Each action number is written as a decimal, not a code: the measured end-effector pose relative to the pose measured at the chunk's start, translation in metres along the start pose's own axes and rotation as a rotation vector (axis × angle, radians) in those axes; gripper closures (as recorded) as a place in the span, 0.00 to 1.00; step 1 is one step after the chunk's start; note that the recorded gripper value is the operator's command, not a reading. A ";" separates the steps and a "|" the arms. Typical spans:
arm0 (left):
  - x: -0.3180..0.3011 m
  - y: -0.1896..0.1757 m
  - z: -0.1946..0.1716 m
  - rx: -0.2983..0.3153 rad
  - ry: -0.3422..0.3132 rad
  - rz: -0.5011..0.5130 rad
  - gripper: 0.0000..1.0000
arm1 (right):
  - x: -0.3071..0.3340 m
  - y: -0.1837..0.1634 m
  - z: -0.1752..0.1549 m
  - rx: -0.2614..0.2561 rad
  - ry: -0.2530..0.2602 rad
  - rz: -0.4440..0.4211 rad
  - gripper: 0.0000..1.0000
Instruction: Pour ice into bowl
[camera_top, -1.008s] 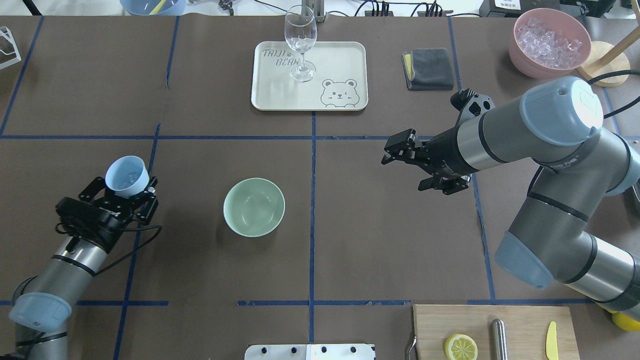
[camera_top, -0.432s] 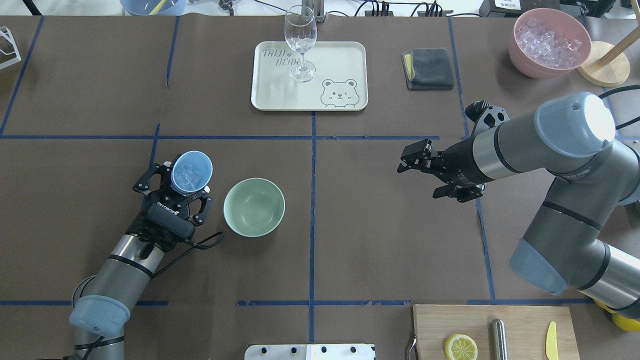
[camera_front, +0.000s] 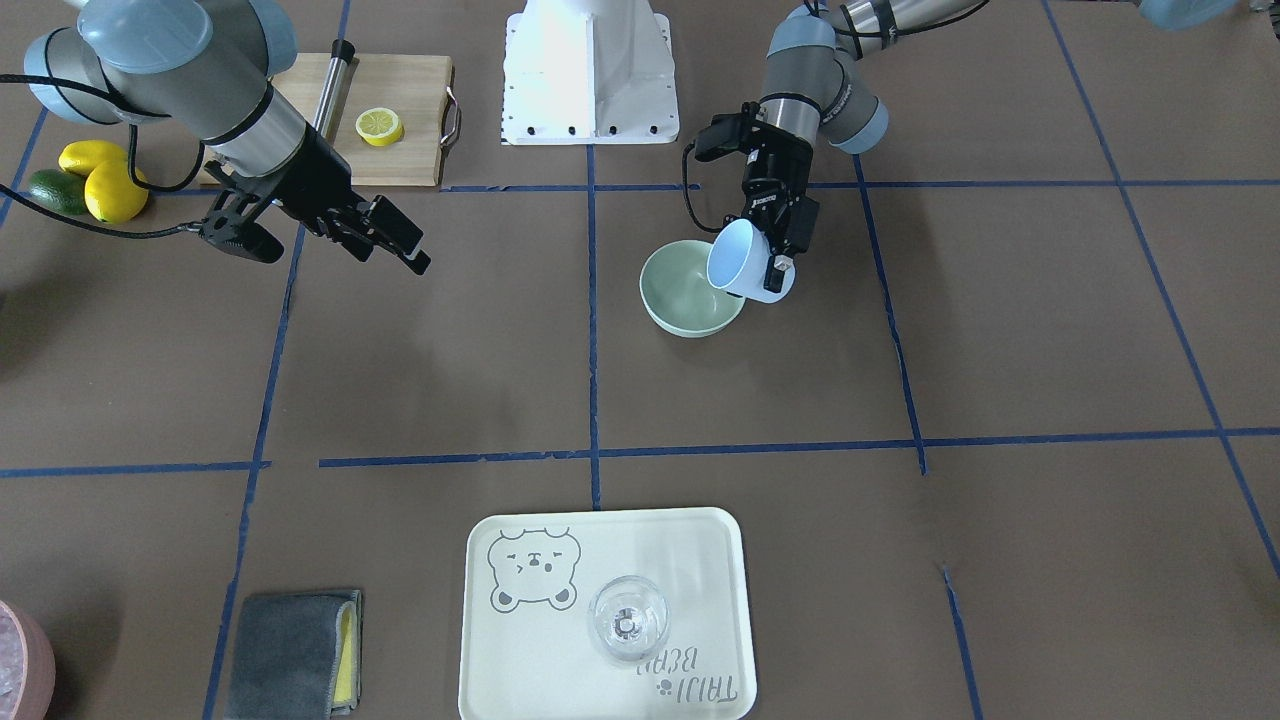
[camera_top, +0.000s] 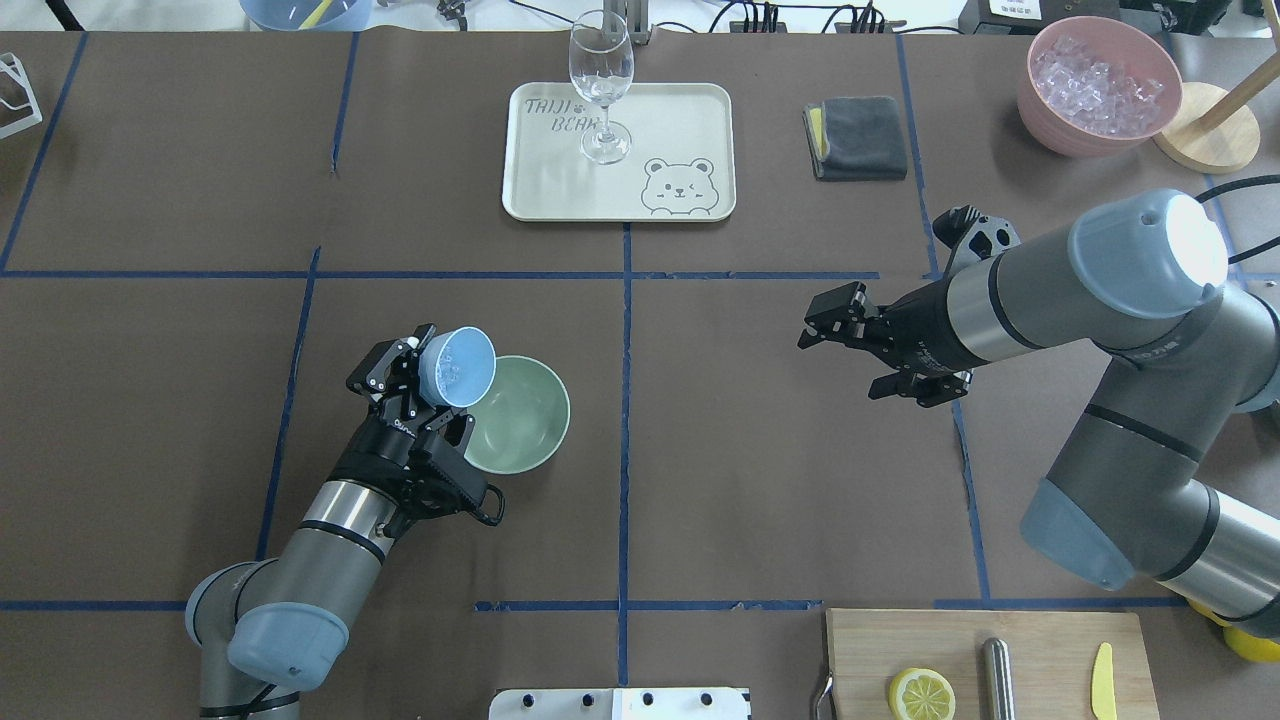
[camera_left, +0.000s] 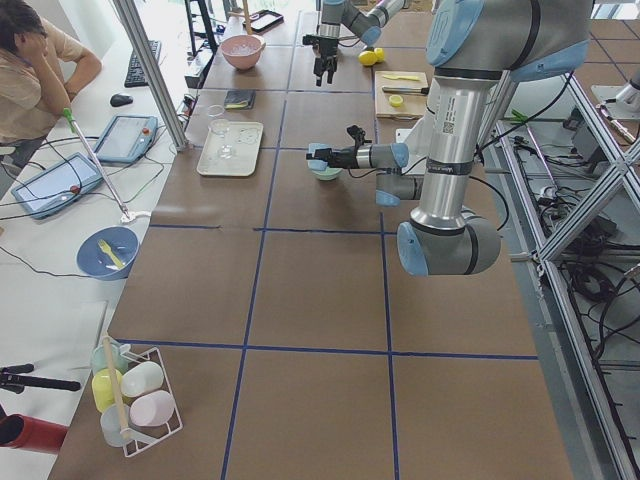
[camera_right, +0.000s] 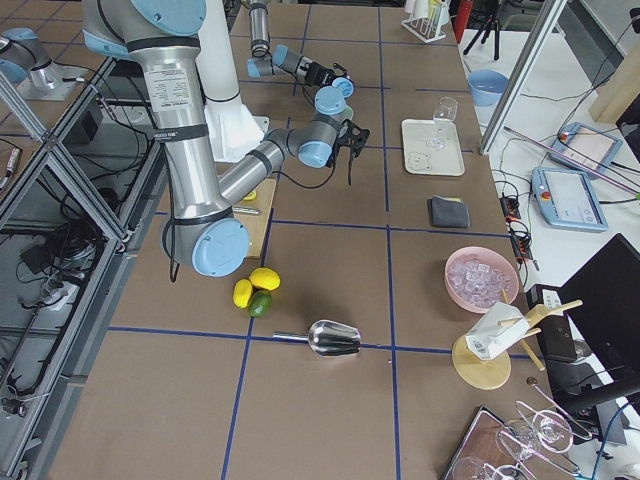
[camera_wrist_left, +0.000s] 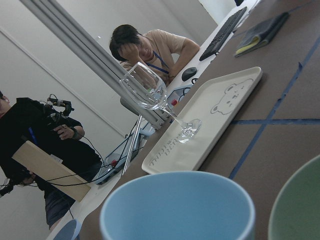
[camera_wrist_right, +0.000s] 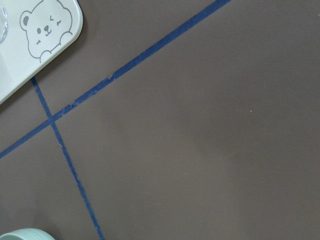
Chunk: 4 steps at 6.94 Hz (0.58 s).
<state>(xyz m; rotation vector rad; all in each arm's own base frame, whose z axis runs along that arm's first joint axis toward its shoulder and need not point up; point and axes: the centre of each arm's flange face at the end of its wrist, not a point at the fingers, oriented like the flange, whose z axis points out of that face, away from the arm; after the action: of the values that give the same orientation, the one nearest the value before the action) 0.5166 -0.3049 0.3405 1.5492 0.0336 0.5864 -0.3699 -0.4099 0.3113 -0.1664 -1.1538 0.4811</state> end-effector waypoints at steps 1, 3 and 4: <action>0.001 -0.006 0.002 -0.033 -0.006 0.167 1.00 | 0.001 -0.001 0.003 0.001 0.004 0.003 0.00; 0.002 -0.010 0.007 -0.150 -0.041 0.523 1.00 | 0.001 -0.002 0.003 0.002 0.004 0.011 0.00; 0.001 -0.011 0.007 -0.183 -0.046 0.640 1.00 | 0.002 -0.003 0.004 0.005 0.007 0.015 0.00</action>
<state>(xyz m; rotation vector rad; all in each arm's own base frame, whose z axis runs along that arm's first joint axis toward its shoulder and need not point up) 0.5240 -0.3101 0.3307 1.3826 -0.5538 1.0226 -0.3719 -0.4119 0.3157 -0.1725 -1.1456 0.4962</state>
